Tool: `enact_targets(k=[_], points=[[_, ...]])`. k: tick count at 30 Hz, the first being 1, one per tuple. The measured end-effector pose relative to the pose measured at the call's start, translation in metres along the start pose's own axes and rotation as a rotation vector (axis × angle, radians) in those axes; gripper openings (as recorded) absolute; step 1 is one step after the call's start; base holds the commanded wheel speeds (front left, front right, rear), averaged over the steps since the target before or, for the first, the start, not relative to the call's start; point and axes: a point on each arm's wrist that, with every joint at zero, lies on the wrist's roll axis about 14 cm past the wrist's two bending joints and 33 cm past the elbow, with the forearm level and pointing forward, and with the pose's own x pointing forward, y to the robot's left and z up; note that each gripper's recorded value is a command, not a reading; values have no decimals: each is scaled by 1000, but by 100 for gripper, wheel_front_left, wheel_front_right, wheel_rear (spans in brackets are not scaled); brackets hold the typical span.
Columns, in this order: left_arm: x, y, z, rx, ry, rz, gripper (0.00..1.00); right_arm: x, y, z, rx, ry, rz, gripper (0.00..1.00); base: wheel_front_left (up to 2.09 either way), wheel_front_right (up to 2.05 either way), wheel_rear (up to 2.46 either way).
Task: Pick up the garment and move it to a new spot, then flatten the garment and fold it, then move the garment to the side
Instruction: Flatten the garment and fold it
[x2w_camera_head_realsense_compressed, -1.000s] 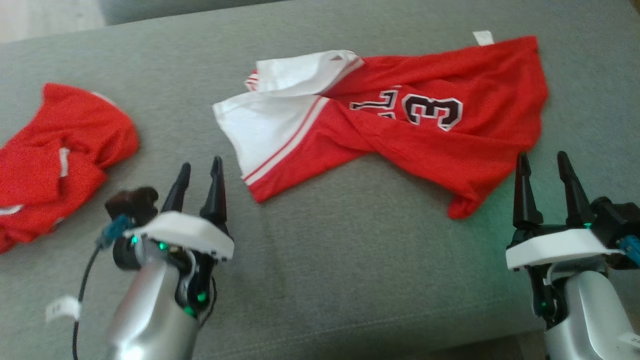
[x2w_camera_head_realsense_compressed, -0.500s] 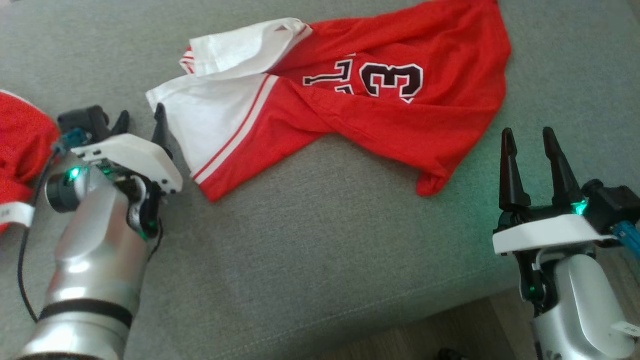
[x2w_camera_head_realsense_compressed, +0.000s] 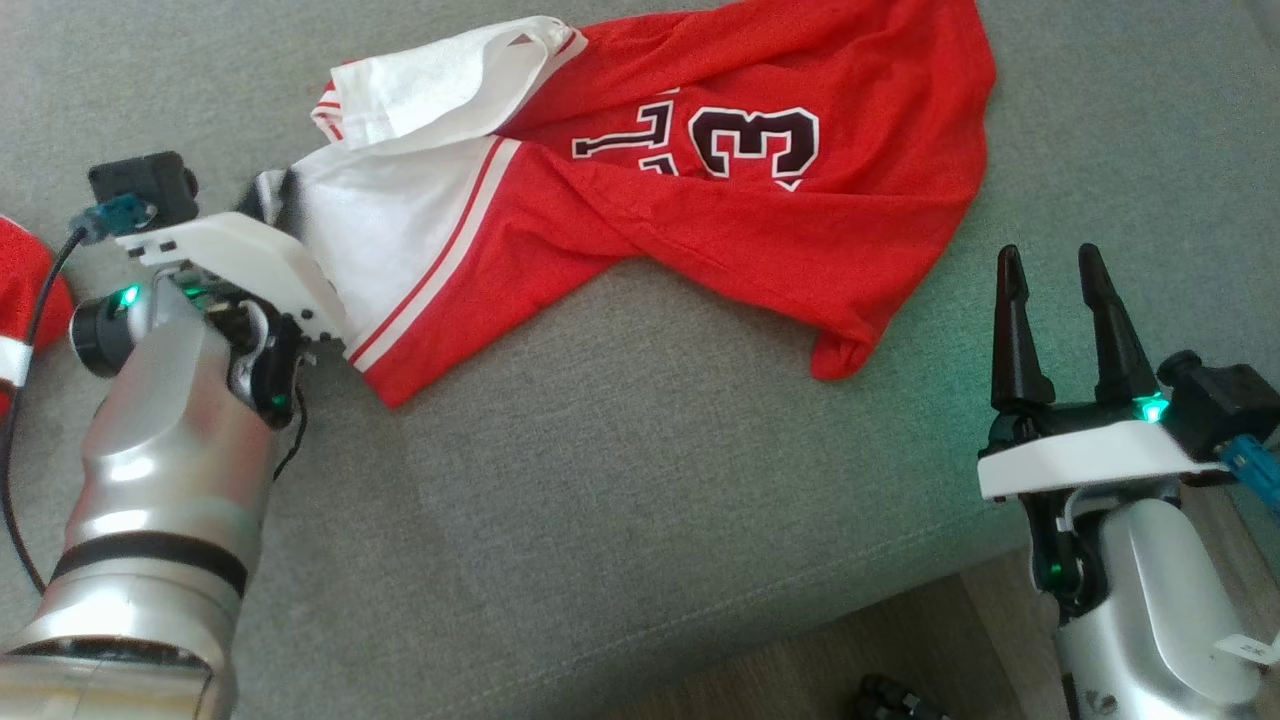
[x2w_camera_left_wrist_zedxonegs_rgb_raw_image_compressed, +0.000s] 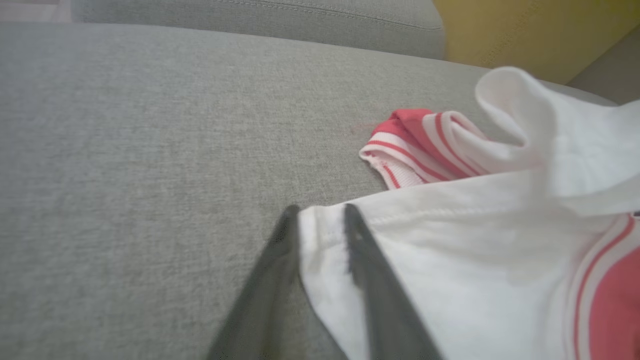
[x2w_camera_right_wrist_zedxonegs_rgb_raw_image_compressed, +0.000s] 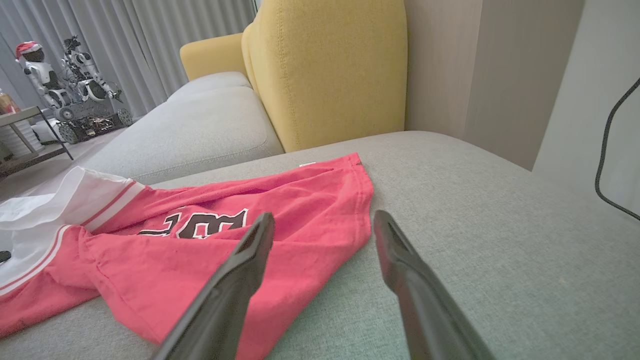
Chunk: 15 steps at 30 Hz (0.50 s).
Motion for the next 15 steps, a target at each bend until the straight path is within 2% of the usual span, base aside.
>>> enact_targets(k=[7, 15], points=[[-8, -2, 14, 29, -79, -7, 0, -2, -2, -6, 9, 19, -9, 100, 0, 0, 0], [-42, -7, 83, 48, -336, -29, 0, -4, 13, -22, 33, 97, 32, 100, 0, 0, 0]])
